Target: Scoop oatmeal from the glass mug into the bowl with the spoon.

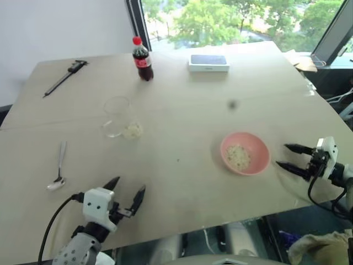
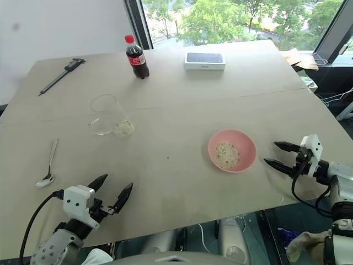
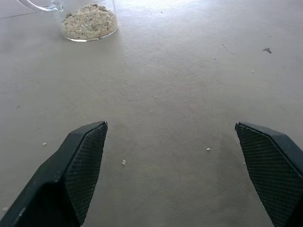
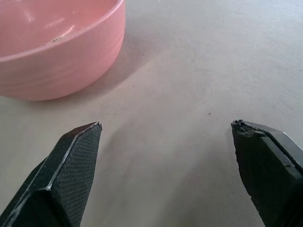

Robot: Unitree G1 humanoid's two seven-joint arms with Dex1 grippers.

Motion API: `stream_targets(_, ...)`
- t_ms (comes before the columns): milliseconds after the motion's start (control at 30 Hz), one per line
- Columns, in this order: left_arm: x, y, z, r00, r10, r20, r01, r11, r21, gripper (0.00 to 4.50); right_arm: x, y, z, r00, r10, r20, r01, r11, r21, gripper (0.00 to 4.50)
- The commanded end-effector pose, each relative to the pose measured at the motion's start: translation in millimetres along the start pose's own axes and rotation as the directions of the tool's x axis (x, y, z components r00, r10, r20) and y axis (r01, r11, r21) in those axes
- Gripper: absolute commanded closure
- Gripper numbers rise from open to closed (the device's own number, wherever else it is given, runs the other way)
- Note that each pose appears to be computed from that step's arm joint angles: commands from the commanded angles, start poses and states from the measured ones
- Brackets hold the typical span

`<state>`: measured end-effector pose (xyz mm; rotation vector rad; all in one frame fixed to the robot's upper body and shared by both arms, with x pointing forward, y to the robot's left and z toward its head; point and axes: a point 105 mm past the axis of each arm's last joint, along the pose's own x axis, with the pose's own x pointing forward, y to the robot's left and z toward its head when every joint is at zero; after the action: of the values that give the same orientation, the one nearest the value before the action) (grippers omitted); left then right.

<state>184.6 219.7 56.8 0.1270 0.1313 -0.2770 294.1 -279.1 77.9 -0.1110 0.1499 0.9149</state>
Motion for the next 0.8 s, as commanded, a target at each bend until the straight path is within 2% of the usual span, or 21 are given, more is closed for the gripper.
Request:
stream_targets(33, -1.8, -3.8, 11.5, 0.999, -0.013, 0.050, 0.012, 1.000, 0.026, 0.00, -7.3, -5.0, 14.0, 1.000, -0.005, 0.023, 0.006, 0.999, -0.049, 0.09)
stream_targets(800, 0.1, -5.4, 11.7, 0.997, -0.014, 0.080, 0.011, 0.999, 0.040, 0.00, -9.1, -0.8, 19.8, 1.000, 0.010, 0.014, -0.009, 0.999, -0.054, 0.09)
